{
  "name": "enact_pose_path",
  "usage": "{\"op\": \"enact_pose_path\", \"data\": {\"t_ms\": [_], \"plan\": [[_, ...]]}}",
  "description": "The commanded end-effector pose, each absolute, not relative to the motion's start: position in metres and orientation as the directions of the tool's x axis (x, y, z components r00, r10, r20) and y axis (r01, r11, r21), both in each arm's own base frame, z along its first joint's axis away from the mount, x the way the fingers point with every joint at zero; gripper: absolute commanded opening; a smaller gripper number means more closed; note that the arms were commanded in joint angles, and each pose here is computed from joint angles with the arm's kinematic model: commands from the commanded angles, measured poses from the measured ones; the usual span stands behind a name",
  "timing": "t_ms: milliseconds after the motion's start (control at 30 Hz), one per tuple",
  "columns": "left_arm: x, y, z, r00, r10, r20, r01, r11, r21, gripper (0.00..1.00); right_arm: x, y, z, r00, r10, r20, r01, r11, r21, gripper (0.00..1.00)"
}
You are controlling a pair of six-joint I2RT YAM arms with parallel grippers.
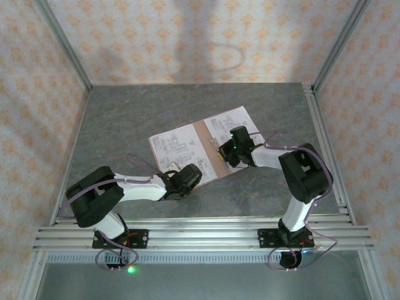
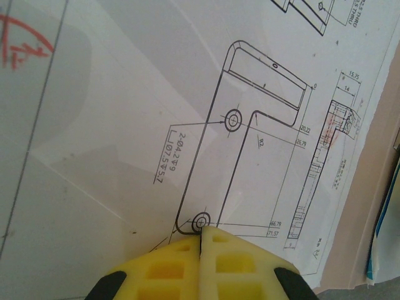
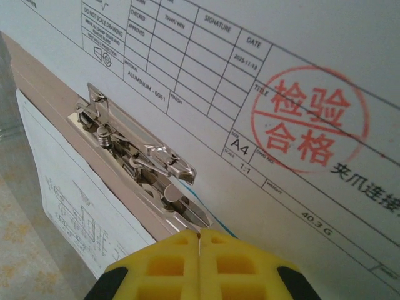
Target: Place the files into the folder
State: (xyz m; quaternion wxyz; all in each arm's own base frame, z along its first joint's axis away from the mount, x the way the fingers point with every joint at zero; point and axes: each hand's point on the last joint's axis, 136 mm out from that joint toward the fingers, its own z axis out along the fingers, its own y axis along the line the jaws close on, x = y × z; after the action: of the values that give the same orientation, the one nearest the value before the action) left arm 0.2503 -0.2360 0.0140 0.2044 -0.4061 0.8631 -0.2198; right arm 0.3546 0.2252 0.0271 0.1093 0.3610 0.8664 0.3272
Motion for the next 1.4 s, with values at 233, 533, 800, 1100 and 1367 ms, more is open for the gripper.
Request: {"op": "enact_pose_path", "data": {"t_ms": [233, 533, 800, 1100, 1367], "plan": [[0.213, -0.186, -0.021, -0.606, -0.754, -0.253, -0.678, 0.656, -0.331, 0.0, 0.314, 0.166, -0.045, -0.654, 0.756, 0.017, 0.713, 0.609, 0.346, 0.01], [0.216, -0.192, -0.023, -0.611, -0.752, -0.246, -0.675, 0.658, -0.334, 0.0, 0.303, 0.171, -0.045, -0.68, 0.733, 0.018, 0.706, 0.648, 0.286, 0.01], [0.218, -0.194, -0.022, -0.613, -0.75, -0.248, -0.67, 0.66, -0.339, 0.0, 0.309, 0.184, -0.029, -0.686, 0.727, -0.007, 0.683, 0.648, 0.336, 0.05], [0.218, -0.191, -0.02, -0.609, -0.751, -0.257, -0.672, 0.66, -0.337, 0.0, 0.355, 0.223, 0.056, -0.771, 0.633, -0.065, 0.514, 0.68, 0.522, 0.33], [0.218, -0.181, -0.02, -0.614, -0.739, -0.275, -0.671, 0.673, -0.311, 0.0, 0.344, 0.219, 0.088, -0.798, 0.58, -0.165, 0.442, 0.749, 0.494, 0.4]]}}
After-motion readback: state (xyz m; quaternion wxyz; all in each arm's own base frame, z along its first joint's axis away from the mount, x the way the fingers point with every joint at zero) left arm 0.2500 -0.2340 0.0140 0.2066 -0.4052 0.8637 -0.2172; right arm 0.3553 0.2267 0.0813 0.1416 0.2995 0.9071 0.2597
